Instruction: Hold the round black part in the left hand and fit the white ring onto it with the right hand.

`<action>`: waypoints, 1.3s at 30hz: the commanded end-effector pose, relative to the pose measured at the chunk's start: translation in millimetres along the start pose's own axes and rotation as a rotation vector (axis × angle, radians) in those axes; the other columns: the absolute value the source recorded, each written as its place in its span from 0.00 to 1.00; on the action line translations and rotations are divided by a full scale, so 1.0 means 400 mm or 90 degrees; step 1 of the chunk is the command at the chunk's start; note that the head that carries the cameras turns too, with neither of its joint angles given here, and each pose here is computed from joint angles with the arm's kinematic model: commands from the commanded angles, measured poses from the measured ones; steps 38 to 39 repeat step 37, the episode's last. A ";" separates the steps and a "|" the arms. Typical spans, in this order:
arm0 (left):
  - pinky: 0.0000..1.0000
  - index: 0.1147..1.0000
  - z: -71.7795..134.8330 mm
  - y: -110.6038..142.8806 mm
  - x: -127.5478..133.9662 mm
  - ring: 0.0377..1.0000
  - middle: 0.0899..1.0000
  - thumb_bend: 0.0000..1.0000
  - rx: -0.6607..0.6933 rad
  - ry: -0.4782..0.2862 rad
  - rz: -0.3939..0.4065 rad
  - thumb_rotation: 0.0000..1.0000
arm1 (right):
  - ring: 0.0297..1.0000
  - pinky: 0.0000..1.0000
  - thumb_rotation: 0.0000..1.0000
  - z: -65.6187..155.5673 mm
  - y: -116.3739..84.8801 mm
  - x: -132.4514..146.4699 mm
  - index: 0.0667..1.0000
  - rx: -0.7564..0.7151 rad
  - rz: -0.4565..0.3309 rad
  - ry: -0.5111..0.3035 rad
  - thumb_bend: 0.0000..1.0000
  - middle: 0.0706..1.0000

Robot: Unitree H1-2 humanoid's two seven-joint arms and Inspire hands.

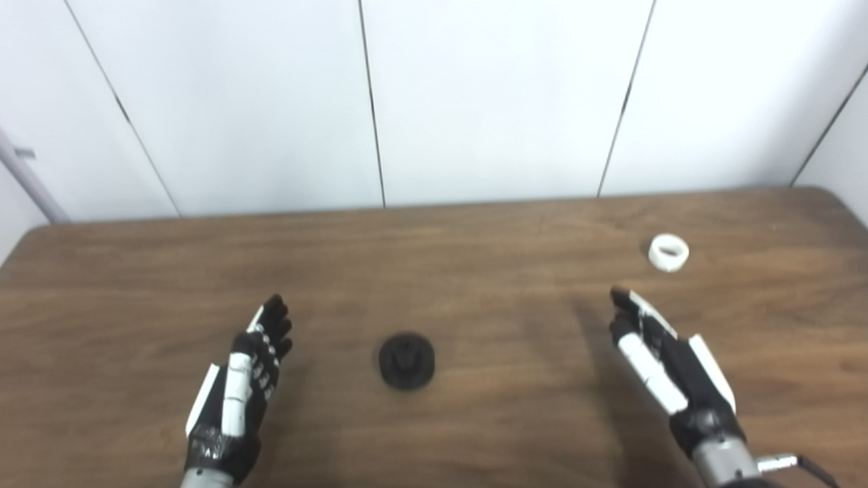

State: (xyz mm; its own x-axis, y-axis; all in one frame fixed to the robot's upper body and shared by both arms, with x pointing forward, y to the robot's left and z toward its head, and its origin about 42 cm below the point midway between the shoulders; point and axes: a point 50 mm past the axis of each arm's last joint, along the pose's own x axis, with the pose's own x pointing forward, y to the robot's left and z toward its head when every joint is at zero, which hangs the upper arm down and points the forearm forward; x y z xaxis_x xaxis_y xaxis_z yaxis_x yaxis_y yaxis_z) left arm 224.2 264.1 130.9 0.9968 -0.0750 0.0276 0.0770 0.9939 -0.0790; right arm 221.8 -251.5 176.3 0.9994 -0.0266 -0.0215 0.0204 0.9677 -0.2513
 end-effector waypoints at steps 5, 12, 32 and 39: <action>1.00 1.00 -0.003 0.004 -0.012 1.00 1.00 0.69 0.007 -0.047 0.015 1.00 | 0.97 0.96 0.89 0.012 0.011 -0.020 0.93 0.058 -0.015 -0.040 0.49 0.95; 1.00 1.00 -0.004 0.000 -0.030 1.00 1.00 0.64 0.036 -0.067 0.039 1.00 | 0.99 0.99 0.88 -0.015 0.022 -0.040 0.93 0.085 -0.026 -0.046 0.48 0.95; 1.00 0.97 -0.003 0.019 -0.043 1.00 0.99 0.63 0.054 -0.076 0.066 1.00 | 0.97 0.96 0.92 -0.059 0.040 -0.059 0.91 0.097 -0.055 -0.060 0.48 0.94; 1.00 0.95 0.003 0.018 -0.040 0.99 0.98 0.64 0.065 -0.075 0.068 0.99 | 0.96 0.96 0.91 -0.059 0.037 -0.060 0.91 0.103 -0.053 -0.053 0.49 0.93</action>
